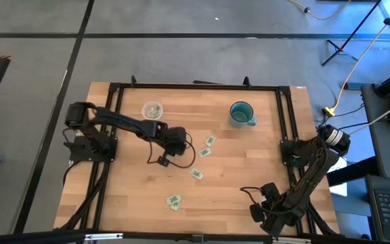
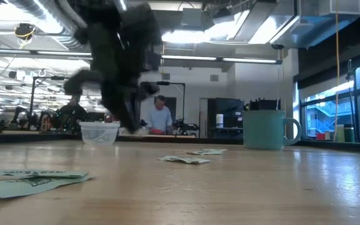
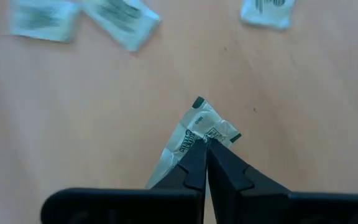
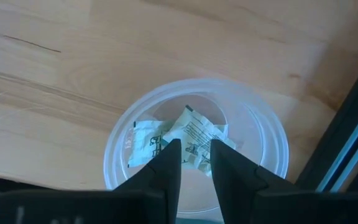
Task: Pick and place Stevia / Truvia into bins
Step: Put the stevia packet into the top transparent container
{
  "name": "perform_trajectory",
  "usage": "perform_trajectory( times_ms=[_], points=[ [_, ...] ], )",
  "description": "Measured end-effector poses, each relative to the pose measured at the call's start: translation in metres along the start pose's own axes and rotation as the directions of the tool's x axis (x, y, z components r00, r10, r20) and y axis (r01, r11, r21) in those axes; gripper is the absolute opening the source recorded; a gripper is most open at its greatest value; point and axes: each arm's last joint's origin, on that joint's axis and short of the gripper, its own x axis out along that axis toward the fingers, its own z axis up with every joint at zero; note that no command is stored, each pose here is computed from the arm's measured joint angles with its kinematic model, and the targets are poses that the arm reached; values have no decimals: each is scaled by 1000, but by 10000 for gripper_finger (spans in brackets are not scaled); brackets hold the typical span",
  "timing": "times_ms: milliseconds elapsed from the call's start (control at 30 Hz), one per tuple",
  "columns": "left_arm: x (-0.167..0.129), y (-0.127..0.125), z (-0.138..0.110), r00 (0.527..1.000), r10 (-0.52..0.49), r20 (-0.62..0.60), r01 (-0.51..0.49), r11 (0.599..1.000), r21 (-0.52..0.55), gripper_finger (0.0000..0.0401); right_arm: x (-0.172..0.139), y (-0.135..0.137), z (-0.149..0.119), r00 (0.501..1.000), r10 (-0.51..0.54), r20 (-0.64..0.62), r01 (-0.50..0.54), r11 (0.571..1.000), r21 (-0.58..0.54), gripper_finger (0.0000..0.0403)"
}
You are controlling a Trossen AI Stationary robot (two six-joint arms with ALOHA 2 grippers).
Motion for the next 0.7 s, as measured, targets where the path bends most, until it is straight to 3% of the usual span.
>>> perform_trajectory(
  times_ms=[300,500,700],
  points=[
    [-68,31,-33,982,159,-98,-174,970,-171,5,0,0,0,1000,-2,2,2,1000,0,90],
    [-91,66,-74,948,221,-228,-292,888,-356,3,0,0,0,1000,-4,3,4,1000,0,90],
    [-100,98,-114,928,220,-300,-351,787,-508,4,0,-1,0,1000,-4,4,4,1000,1,90]
  ],
)
